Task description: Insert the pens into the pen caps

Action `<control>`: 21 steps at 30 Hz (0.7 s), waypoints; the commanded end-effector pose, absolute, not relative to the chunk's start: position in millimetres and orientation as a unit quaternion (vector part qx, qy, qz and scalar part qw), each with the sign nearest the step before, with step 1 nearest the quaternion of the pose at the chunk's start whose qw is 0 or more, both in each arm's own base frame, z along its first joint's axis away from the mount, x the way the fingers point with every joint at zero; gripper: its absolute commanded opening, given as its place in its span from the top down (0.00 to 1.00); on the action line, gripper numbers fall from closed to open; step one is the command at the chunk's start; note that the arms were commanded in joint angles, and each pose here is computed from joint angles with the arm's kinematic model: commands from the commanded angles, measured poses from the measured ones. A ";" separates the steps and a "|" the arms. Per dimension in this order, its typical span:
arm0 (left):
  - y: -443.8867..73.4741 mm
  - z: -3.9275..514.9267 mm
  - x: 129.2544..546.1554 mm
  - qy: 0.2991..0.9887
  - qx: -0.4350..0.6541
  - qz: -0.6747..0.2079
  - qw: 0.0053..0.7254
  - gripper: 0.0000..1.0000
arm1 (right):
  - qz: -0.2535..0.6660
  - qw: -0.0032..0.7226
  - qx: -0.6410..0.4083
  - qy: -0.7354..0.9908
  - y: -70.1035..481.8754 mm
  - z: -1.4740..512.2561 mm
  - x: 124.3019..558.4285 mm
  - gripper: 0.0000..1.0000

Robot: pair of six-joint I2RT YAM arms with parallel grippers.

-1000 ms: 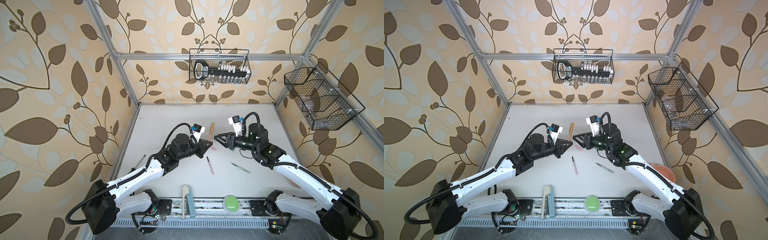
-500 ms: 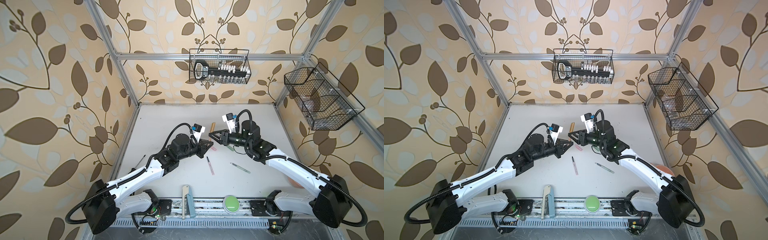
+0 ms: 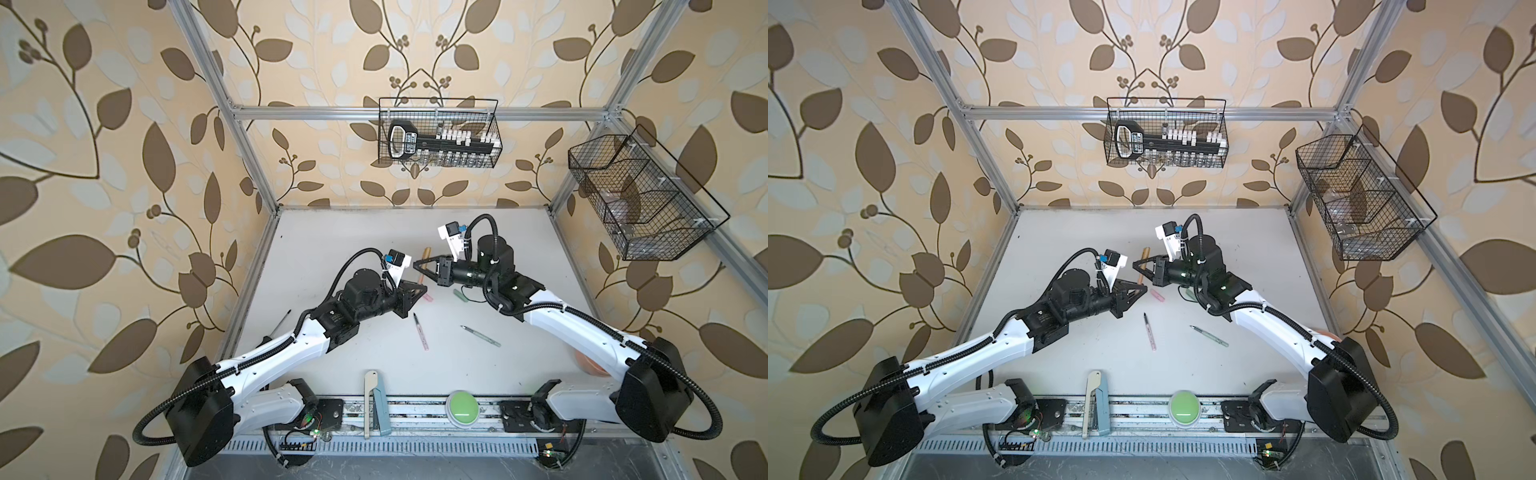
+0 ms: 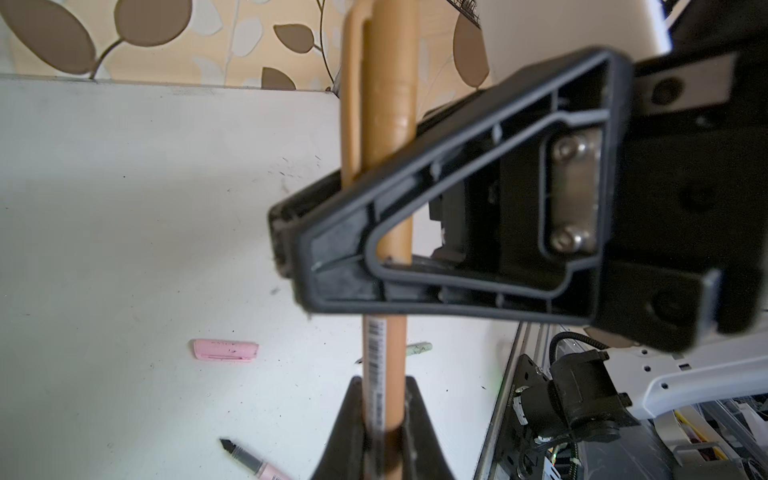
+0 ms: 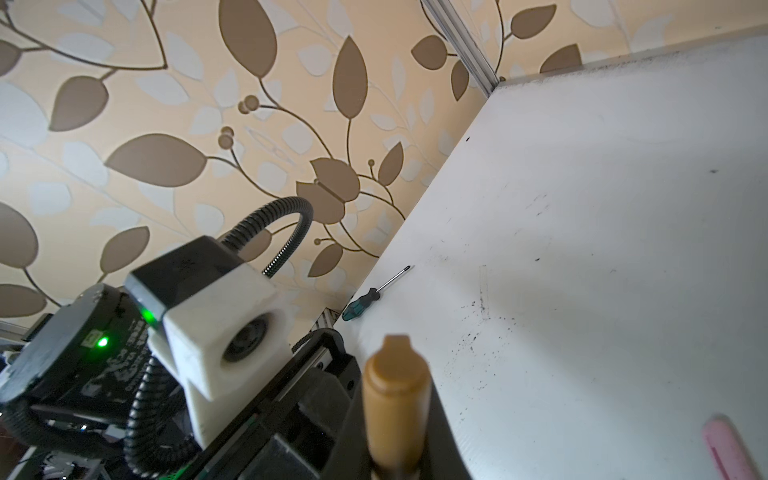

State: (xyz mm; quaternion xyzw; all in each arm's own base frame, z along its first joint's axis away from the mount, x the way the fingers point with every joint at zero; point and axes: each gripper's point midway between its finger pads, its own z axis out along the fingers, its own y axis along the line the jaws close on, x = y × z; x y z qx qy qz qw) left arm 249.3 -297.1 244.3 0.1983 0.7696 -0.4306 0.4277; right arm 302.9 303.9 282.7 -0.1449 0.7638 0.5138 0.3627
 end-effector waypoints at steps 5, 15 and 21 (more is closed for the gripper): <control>-291.8 255.7 250.2 0.767 0.172 -0.430 0.444 0.21 | 0.493 0.384 -0.143 0.767 284.3 306.8 318.1 1.00; -233.0 227.3 257.4 0.841 0.073 -0.309 0.438 0.01 | 0.211 0.312 -0.100 0.921 157.0 229.6 365.3 1.00; -211.0 220.3 249.6 0.866 0.051 -0.268 0.419 0.01 | 0.021 0.197 -0.058 0.978 68.1 154.6 376.8 1.00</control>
